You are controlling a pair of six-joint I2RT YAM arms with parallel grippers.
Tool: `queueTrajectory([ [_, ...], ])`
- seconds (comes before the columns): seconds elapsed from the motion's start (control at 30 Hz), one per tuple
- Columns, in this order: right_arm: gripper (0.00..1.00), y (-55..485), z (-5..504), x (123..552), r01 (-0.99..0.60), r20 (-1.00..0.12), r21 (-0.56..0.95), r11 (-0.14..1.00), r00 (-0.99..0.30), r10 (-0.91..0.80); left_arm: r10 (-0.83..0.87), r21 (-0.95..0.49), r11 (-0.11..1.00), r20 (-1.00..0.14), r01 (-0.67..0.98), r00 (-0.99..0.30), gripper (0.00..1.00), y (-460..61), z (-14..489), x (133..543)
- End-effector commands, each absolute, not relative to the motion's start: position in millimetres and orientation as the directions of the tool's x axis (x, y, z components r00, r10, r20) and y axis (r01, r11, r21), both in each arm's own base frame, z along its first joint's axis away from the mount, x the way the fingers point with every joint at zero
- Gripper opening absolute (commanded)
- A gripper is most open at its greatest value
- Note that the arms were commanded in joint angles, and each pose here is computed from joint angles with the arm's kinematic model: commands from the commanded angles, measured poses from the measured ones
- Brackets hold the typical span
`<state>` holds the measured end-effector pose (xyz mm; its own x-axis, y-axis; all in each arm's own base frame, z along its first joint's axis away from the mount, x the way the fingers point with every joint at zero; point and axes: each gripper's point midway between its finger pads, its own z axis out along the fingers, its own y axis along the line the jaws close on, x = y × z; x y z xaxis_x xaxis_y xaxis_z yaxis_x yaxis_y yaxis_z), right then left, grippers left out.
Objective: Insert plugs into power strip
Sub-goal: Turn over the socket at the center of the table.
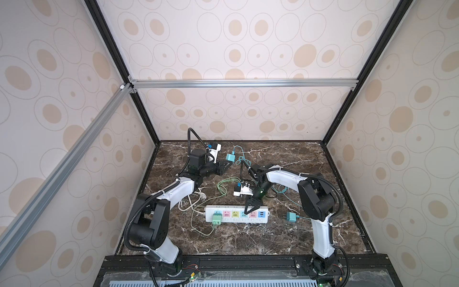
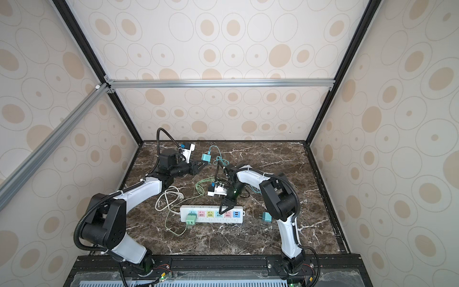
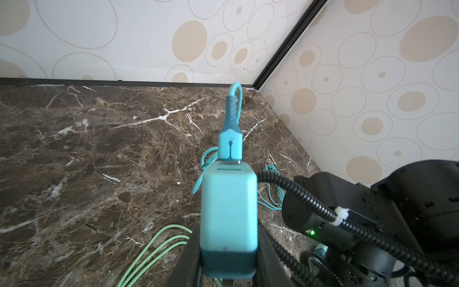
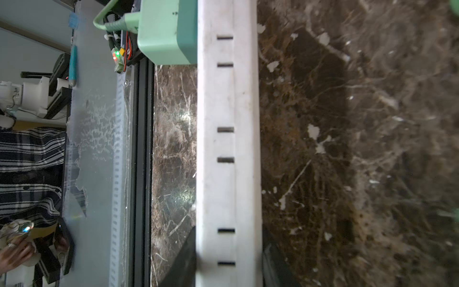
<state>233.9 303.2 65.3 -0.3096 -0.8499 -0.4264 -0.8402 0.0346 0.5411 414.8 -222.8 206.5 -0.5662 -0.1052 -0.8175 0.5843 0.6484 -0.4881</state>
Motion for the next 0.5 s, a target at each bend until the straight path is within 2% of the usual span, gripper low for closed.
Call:
queueTrajectory([
  [0.0,0.39,298.2,68.4,248.9,-0.877,-0.418,0.473,0.09,-0.313,-0.853,-0.121,-0.443,0.632,-0.866,0.635,-0.485,0.14,-220.4,239.5,412.2],
  [0.1,0.45,295.2,70.9,267.7,-0.913,-0.453,0.377,0.157,-0.33,-0.828,-0.121,-0.44,0.633,-0.869,0.637,-0.48,0.14,-219.8,241.3,411.1],
  [0.17,0.54,293.4,74.1,275.3,-0.919,-0.471,0.342,0.196,-0.348,-0.81,-0.121,-0.441,0.631,-0.868,0.638,-0.481,0.14,-220.5,241.2,410.9],
  [0.2,0.61,292.5,75.3,277.5,-0.92,-0.477,0.335,0.205,-0.354,-0.804,-0.12,-0.442,0.631,-0.868,0.638,-0.482,0.14,-220.4,240.6,411.0],
  [0.33,0.62,290.1,76.7,286.4,-0.922,-0.474,0.296,0.251,-0.37,-0.799,-0.122,-0.446,0.631,-0.865,0.635,-0.486,0.14,-219.8,239.9,411.1],
  [0.47,0.61,292.4,98.3,300.2,-0.922,-0.537,0.227,0.314,-0.387,-0.75,-0.119,-0.446,0.629,-0.865,0.637,-0.487,0.14,-220.4,238.8,409.0],
])
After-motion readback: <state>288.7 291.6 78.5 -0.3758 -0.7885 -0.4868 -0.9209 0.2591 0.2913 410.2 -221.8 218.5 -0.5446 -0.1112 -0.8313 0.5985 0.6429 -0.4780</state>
